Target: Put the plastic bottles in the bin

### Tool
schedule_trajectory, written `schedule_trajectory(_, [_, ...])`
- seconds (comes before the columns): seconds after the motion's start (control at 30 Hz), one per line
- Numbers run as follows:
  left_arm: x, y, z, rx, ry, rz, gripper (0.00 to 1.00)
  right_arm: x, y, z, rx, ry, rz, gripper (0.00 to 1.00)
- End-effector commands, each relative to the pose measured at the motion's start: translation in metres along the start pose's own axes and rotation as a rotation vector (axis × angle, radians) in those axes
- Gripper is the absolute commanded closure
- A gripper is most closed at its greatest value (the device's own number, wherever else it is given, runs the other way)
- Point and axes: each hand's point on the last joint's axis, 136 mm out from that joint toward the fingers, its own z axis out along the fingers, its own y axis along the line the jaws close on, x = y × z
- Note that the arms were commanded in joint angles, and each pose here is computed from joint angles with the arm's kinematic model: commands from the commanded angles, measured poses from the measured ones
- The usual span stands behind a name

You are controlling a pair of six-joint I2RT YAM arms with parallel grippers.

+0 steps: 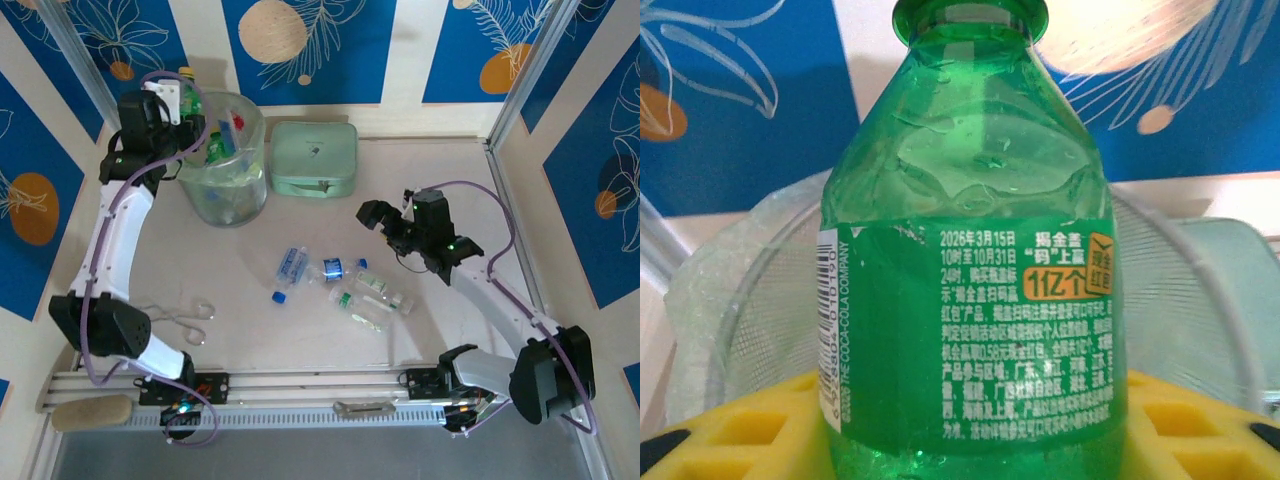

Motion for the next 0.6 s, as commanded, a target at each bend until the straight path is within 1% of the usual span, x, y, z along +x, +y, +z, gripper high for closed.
schedule_trajectory(0.0, [0.006, 0.006, 0.017, 0.024, 0.055, -0.038, 0.55, 0.001, -0.010, -0.009, 0.036, -0.021, -0.004, 0.01])
schedule_trajectory(0.2, [0.029, 0.007, 0.049, 0.059, 0.202, -0.063, 0.51, -0.001, -0.013, -0.020, 0.050, -0.049, -0.013, 0.01])
schedule_trajectory(0.37, [0.038, 0.007, 0.060, 0.064, 0.256, -0.067, 0.47, -0.001, -0.014, -0.024, 0.049, -0.057, -0.010, 0.01])
schedule_trajectory(0.43, [0.039, 0.007, 0.060, 0.061, 0.258, -0.068, 0.42, -0.001, -0.015, -0.025, 0.051, -0.059, -0.009, 0.01])
schedule_trajectory(0.5, [0.038, 0.008, 0.059, 0.052, 0.255, -0.073, 0.30, -0.002, -0.015, -0.026, 0.050, -0.061, -0.010, 0.01])
schedule_trajectory(0.57, [0.035, 0.008, 0.056, 0.050, 0.246, -0.074, 0.25, -0.002, -0.014, -0.026, 0.050, -0.062, -0.010, 0.01])
